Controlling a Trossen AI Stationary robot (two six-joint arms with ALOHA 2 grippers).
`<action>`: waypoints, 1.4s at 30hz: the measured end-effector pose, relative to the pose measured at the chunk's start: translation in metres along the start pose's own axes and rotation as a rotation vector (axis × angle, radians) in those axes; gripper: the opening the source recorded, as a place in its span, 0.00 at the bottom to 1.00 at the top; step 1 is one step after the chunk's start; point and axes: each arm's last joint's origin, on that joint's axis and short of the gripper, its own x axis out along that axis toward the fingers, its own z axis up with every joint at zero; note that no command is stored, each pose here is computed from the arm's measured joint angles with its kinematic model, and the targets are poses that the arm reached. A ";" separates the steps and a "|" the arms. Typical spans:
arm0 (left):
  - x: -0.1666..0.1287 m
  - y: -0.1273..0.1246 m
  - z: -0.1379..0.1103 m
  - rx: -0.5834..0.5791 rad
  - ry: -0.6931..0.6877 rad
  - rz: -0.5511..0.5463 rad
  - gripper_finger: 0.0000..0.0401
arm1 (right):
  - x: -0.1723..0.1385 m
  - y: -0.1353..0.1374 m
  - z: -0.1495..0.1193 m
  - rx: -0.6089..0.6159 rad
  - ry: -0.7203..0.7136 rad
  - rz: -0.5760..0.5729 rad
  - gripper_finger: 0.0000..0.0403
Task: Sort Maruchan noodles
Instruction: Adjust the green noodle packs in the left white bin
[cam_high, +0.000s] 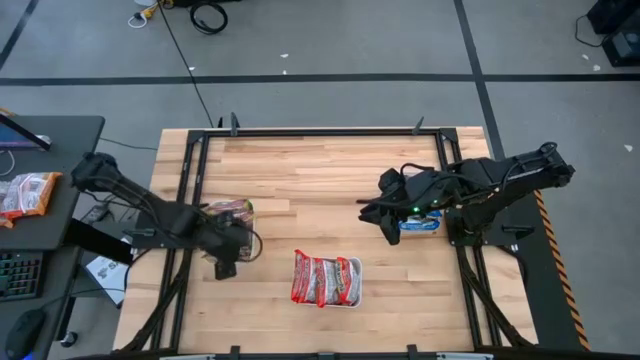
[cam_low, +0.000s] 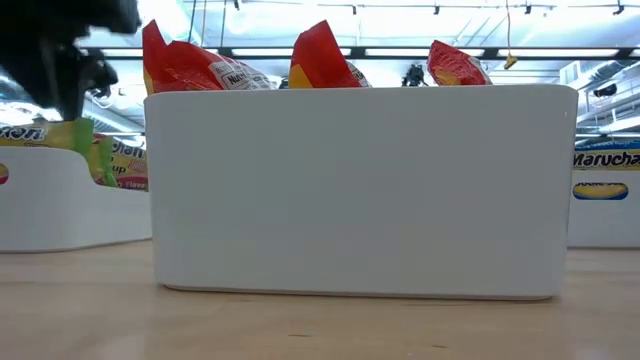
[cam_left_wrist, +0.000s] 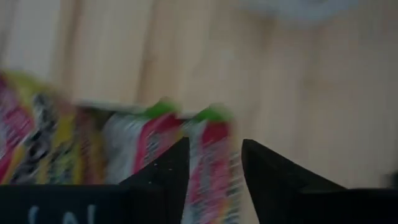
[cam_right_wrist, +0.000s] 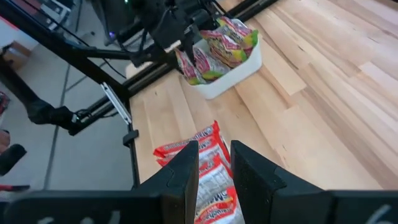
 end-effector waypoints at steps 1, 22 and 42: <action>0.005 -0.001 -0.003 0.021 0.036 0.050 0.37 | 0.000 0.000 0.000 -0.001 0.005 -0.005 0.24; 0.004 0.002 0.018 0.022 0.219 0.316 0.52 | 0.000 -0.004 0.002 -0.054 -0.031 -0.061 0.24; 0.046 0.016 -0.015 -0.051 0.368 0.201 0.37 | 0.001 -0.004 0.002 -0.048 -0.006 -0.033 0.24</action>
